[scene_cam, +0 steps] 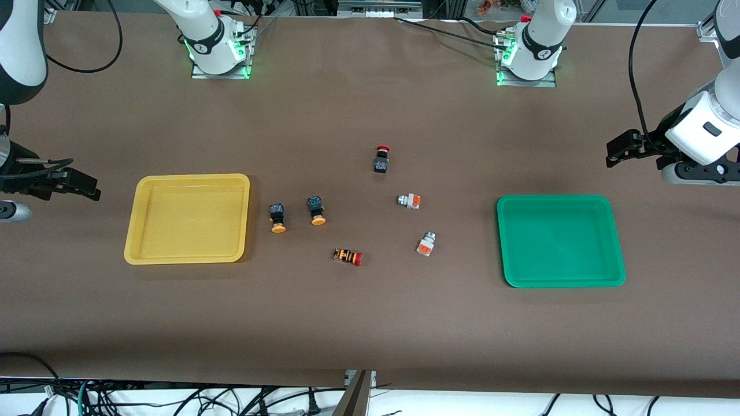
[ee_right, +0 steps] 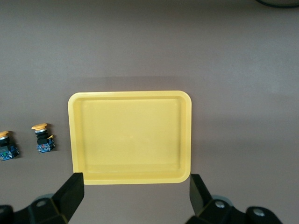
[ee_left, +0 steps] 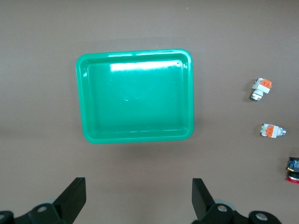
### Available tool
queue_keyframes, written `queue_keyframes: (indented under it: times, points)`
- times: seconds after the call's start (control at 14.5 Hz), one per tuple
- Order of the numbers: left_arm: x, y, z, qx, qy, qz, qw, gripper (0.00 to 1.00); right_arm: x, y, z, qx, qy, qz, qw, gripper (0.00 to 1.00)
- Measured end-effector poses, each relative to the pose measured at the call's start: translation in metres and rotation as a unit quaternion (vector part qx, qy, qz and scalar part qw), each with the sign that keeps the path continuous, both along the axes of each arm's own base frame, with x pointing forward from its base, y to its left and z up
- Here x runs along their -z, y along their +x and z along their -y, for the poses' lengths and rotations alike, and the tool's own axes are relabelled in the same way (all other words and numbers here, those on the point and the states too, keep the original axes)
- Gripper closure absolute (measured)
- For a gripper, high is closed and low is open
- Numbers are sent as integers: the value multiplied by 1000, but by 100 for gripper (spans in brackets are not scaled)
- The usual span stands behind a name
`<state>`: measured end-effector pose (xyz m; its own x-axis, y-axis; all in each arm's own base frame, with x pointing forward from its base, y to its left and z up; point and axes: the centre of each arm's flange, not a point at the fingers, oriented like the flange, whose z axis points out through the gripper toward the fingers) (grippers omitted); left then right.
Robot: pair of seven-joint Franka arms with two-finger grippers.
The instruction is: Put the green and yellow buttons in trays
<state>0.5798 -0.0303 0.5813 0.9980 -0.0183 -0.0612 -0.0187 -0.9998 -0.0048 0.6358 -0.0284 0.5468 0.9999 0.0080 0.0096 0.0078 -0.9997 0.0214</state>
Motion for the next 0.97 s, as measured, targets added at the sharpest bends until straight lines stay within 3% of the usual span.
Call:
queue_keyframes:
  times: [0.69, 0.97]
  points:
    - [26, 5, 12, 26, 1, -36, 999, 0, 2, -2, -12, -7, 1, -11, 1000, 0]
    - [71, 18, 52, 62, 4, -68, 996, 0, 7, -4, -13, -7, 1, -26, 1000, 0]
